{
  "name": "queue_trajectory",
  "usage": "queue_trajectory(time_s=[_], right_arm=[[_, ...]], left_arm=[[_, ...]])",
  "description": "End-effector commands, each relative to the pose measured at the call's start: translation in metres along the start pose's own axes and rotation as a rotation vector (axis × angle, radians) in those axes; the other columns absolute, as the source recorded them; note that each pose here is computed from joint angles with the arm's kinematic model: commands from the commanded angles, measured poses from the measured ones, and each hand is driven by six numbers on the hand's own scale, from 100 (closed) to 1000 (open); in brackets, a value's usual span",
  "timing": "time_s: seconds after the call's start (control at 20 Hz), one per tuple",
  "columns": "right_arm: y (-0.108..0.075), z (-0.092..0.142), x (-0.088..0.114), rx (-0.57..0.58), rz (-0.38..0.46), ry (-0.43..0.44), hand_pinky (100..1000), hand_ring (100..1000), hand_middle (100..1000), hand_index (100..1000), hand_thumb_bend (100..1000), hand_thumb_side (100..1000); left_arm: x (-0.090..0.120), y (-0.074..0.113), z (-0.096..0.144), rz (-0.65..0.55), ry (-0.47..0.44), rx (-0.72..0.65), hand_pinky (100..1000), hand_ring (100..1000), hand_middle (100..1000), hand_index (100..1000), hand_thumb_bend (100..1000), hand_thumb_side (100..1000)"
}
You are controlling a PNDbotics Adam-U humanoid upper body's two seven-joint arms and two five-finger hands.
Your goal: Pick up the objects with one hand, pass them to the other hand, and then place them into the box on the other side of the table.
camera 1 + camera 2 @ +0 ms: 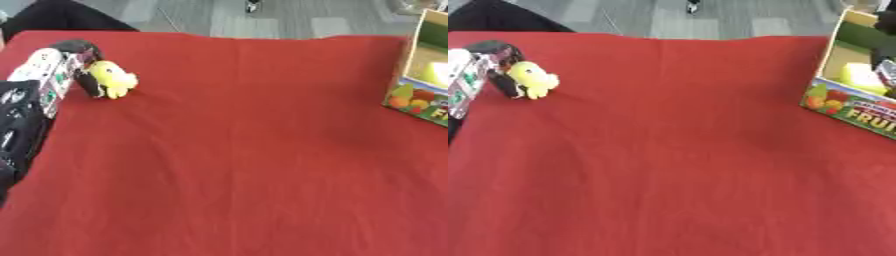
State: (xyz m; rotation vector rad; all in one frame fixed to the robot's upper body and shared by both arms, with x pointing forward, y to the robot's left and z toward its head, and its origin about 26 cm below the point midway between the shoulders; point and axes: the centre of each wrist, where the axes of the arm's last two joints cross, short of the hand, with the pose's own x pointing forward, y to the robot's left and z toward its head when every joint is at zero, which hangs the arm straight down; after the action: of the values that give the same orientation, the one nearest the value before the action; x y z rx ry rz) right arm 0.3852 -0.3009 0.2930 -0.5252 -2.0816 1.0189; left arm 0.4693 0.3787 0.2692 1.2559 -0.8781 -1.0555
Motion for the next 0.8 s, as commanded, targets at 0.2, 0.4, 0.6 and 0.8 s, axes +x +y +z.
queue_trajectory(time_s=[0.2,0.4,0.6,0.8], right_arm=[[-0.011,0.0,0.001,-0.011,0.035,-0.012,934,943,858,914,100,471],[-0.01,0.002,-0.003,-0.009,0.037,0.0,933,942,857,913,100,467],[-0.01,0.003,-0.006,-0.01,0.037,0.008,933,942,856,913,100,461],[-0.01,0.005,-0.009,-0.01,0.037,0.02,933,942,857,913,100,457]], left_arm=[[-0.002,0.008,0.001,-0.023,-0.02,-0.034,750,704,596,630,342,100],[-0.001,0.015,0.003,-0.012,-0.025,0.005,737,678,562,565,383,100],[-0.001,0.024,0.006,-0.001,-0.029,0.036,730,657,535,535,392,100],[-0.003,0.033,0.008,0.007,-0.027,0.057,722,638,509,508,387,100]])
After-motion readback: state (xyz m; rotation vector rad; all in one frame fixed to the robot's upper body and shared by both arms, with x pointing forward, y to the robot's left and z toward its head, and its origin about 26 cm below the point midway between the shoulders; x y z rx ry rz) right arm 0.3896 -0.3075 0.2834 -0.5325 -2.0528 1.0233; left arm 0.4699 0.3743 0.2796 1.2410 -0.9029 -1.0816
